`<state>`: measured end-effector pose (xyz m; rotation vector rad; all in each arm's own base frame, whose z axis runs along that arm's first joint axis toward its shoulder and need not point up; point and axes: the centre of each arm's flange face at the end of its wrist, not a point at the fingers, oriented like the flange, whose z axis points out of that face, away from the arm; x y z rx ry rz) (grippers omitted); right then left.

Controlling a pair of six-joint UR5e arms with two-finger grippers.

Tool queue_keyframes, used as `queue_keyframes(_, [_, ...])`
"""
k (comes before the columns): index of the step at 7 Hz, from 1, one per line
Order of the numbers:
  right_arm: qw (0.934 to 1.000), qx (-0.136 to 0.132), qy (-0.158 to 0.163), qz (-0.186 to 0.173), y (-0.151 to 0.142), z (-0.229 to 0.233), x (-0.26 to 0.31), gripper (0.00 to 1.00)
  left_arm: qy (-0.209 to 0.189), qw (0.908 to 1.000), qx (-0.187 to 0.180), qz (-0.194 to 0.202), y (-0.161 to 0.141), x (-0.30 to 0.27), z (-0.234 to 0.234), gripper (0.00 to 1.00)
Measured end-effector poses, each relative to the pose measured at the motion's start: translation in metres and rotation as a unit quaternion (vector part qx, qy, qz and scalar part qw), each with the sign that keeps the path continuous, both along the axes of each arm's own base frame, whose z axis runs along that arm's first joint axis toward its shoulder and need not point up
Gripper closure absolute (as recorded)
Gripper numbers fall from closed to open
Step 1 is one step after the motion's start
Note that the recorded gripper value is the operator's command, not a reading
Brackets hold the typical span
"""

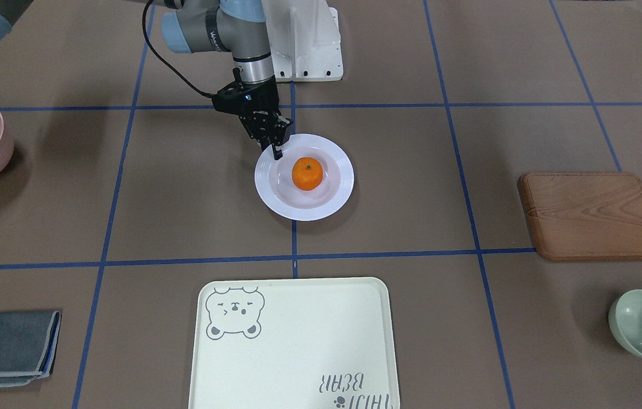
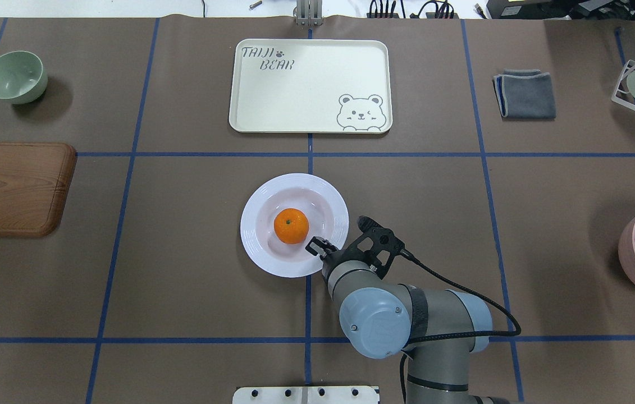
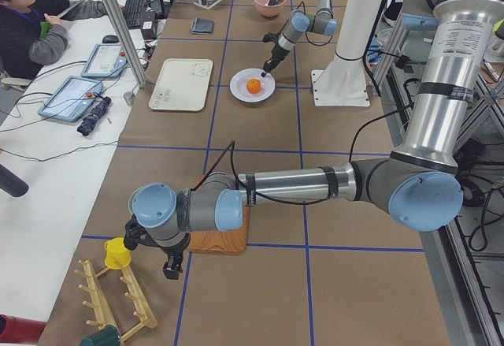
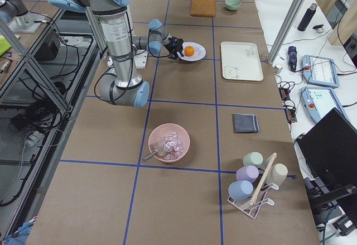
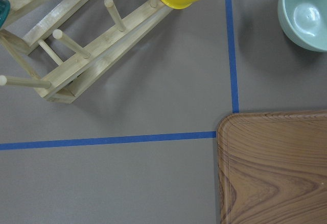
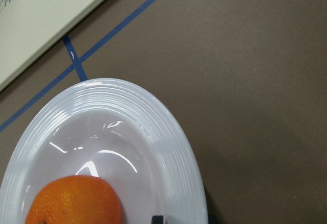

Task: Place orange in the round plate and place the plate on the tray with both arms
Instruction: 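Grip the plate rim with the right gripper and lift the plate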

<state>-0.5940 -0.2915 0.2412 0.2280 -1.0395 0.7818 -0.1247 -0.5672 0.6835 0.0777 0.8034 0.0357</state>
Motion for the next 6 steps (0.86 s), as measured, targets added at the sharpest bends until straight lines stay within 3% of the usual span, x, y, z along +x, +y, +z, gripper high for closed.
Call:
queue_keyframes(3, [0.9987,0.005,-0.049,0.014,-0.001,-0.023,0.026,1.00,0.000,1.0000,0.003,0.000,-0.002,0.000,-0.003,0.02])
queue_keyframes(6, [0.9950,0.016,-0.093,0.034,-0.002,-0.013,0.038,1.00,0.000,1.0000,0.005,-0.001,-0.003,0.000,-0.006,0.02])
